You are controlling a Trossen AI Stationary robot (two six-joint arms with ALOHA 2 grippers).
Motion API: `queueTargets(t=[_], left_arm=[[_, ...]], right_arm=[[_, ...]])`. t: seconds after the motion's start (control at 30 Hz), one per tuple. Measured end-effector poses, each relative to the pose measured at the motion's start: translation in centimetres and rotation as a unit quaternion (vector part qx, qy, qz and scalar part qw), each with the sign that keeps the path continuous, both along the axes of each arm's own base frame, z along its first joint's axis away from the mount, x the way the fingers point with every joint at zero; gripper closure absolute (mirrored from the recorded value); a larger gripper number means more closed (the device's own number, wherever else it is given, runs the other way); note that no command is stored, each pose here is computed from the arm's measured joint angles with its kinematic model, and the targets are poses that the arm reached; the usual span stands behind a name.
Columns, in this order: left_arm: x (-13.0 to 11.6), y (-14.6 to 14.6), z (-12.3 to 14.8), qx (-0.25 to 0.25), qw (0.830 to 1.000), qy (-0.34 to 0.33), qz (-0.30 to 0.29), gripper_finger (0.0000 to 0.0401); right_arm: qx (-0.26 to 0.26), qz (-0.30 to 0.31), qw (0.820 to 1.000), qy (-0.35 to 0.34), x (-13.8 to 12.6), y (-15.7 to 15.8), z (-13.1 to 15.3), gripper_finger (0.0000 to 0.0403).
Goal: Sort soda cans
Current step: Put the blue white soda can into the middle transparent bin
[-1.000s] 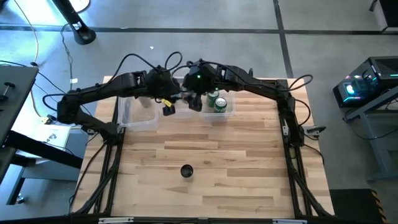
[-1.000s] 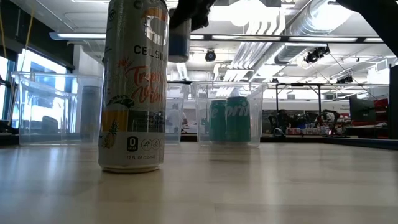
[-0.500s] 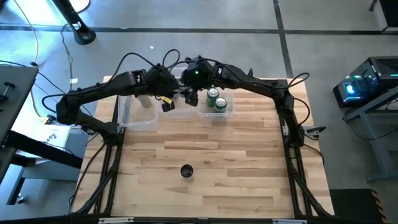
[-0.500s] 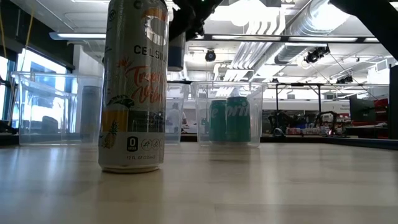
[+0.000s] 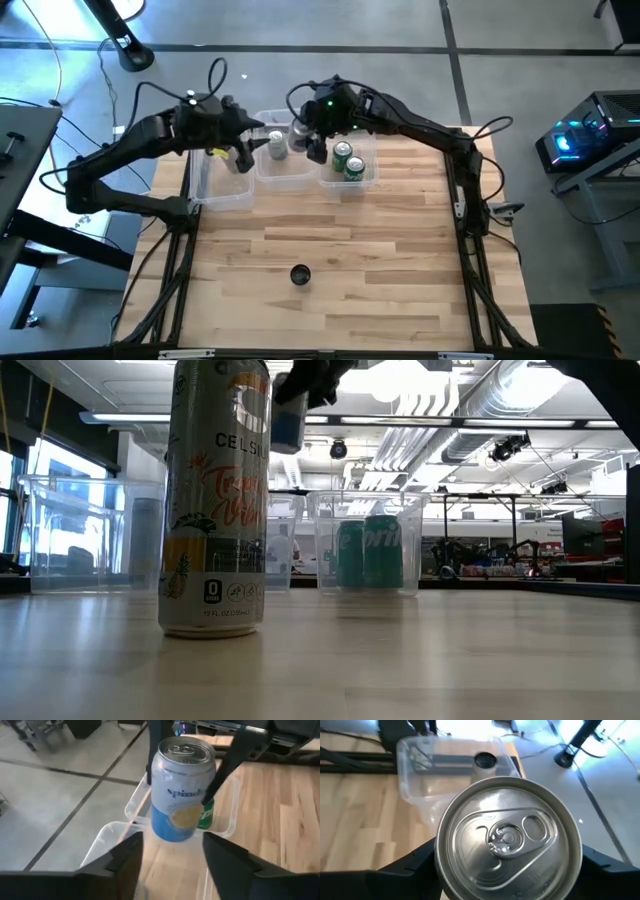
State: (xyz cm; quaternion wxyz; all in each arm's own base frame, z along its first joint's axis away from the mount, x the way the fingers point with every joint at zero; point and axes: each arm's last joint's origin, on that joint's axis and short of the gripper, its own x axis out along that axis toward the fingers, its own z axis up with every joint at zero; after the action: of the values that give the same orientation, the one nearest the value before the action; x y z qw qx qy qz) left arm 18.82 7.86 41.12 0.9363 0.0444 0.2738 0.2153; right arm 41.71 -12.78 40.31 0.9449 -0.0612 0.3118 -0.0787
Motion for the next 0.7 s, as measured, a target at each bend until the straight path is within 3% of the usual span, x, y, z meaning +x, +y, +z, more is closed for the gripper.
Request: queueTargets(t=[0.13, 0.3, 0.47, 0.7], left_arm=[[0.6, 0.3, 0.5, -0.003, 1.0, -0.029, 0.01, 0.0134], [1.8, 0.9, 1.4, 0.011, 1.0, -0.008, 0.023, 0.0059], [2.7, 0.1, 2.7, -0.008, 0.998, 0.007, -0.06, 0.004], [2.9, -0.6, 2.4, -0.005, 0.996, 0.034, -0.088, 0.0039]], right_arm=[[0.01, 0.011, 1.0, -0.013, -0.5, 0.3, 0.8, 0.0125], [0.016, 0.025, 0.999, -0.032, -1.1, 1.0, 1.9, 0.0125], [0.024, 0.041, 0.997, -0.053, -1.1, 1.6, 2.5, 0.0125], [0.049, 0.091, 0.989, -0.102, -1.2, 2.6, 3.9, 0.0125]])
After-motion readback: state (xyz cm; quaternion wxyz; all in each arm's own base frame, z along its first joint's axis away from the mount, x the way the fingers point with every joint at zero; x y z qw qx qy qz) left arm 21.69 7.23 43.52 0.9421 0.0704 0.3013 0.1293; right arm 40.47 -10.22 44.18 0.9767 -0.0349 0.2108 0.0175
